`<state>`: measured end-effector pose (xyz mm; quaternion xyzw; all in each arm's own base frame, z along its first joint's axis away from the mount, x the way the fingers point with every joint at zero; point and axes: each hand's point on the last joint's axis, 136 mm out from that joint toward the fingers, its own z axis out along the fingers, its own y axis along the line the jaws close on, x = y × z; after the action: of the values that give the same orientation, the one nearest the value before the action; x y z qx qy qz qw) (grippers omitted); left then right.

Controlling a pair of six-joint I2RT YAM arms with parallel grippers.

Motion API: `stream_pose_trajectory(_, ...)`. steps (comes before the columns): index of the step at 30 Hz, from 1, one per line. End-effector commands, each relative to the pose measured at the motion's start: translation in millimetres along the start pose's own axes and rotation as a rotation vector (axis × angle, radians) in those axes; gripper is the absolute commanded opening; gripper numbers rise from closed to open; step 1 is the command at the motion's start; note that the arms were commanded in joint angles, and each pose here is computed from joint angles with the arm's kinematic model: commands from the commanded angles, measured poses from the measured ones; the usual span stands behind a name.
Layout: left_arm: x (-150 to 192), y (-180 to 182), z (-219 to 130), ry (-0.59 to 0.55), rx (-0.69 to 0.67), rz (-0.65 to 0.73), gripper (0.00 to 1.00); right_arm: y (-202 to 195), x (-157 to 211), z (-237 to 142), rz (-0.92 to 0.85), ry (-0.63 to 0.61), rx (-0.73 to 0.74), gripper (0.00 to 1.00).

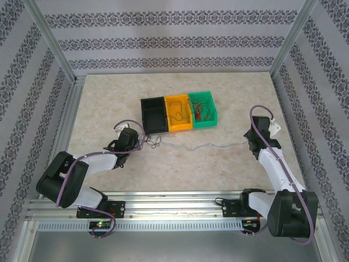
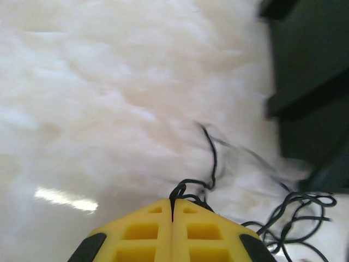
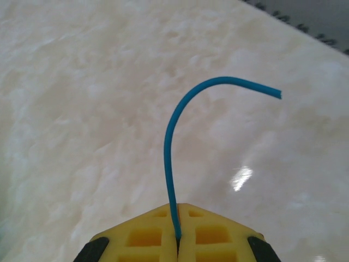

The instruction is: Untangle the cables

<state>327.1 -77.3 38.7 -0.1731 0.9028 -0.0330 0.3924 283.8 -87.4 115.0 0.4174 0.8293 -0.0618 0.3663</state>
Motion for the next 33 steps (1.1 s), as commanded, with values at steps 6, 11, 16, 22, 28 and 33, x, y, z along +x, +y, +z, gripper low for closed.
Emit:
stream_pose_trajectory(6,0,45,-6,0.027,-0.241,-0.032,0.0,-46,-41,-17,0.055,-0.113,0.152,0.0)
stream_pose_trajectory(11,4,-11,6,0.071,0.05,0.039,0.0,-12,-38,-20,-0.037,-0.095,0.005,0.0)
stream_pose_trajectory(16,14,-63,5,0.13,0.306,0.118,0.0,95,23,-39,-0.339,-0.003,-0.348,0.0)
stream_pose_trajectory(22,23,-87,2,0.166,0.393,0.185,0.0,179,116,-73,-0.706,0.092,-0.561,0.0)
stream_pose_trajectory(28,28,-96,1,0.186,0.423,0.234,0.0,237,190,-104,-0.948,0.215,-0.752,0.01)
stream_pose_trajectory(33,30,-96,1,0.192,0.425,0.248,0.0,267,237,-121,-0.979,0.401,-0.904,0.02)
